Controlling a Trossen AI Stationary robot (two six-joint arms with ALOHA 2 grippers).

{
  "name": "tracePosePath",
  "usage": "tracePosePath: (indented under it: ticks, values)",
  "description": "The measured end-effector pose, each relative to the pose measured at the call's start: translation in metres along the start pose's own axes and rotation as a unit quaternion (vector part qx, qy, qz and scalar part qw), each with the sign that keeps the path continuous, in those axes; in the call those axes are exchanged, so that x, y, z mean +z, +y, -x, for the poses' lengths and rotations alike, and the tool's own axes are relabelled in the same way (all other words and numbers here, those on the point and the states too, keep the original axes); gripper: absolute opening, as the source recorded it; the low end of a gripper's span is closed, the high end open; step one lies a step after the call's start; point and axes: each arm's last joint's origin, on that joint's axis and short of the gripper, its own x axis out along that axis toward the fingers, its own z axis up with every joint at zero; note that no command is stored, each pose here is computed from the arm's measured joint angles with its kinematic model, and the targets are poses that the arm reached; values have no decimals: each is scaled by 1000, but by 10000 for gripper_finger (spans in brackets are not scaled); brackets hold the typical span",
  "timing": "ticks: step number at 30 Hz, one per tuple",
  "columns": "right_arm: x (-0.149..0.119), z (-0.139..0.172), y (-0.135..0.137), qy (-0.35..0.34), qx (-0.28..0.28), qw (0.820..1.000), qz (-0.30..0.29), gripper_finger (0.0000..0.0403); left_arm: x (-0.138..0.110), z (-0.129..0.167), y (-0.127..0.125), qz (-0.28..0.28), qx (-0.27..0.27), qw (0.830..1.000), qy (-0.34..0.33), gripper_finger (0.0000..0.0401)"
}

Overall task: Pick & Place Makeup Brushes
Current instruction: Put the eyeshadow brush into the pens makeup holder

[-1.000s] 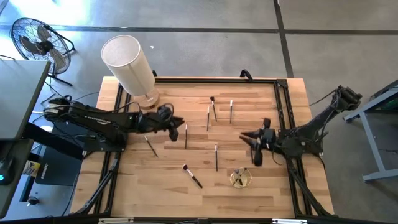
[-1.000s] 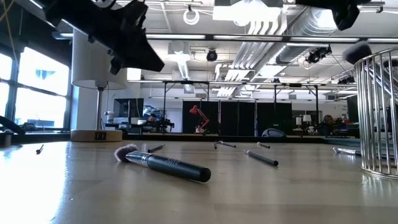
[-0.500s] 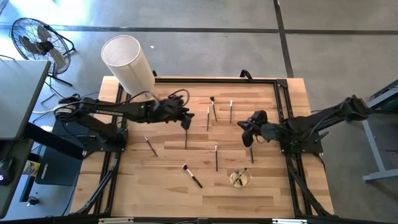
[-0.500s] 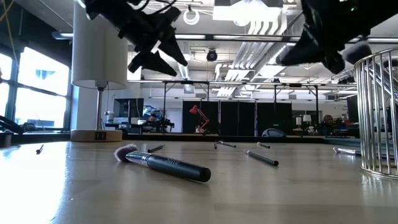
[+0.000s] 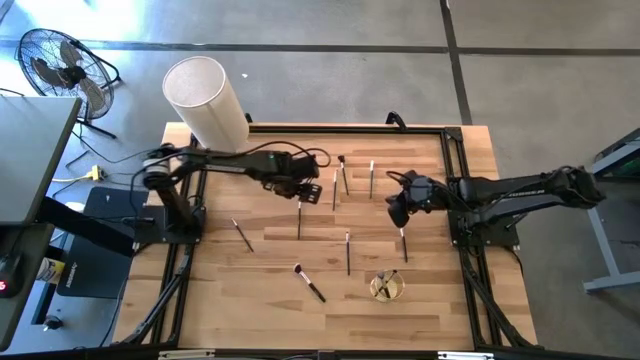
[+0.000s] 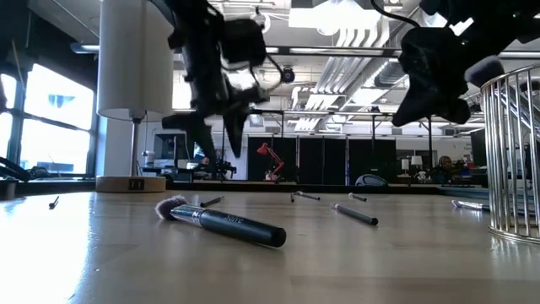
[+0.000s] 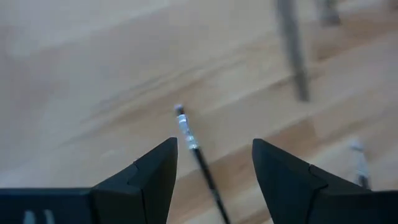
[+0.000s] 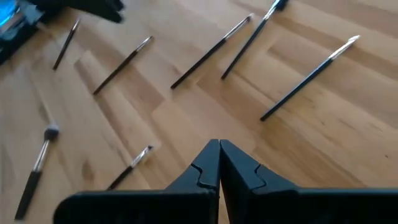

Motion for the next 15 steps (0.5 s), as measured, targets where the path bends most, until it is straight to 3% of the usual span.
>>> tracePosePath:
  ticks: [8, 15]
  values:
    - [-1, 0, -1, 17, 13, 999, 49, 2, 8, -37, 6, 51, 32, 998, 24, 206]
    - [-1, 0, -1, 16, 8, 998, 60, 9, 8, -56, 7, 54, 56, 997, 15, 206]
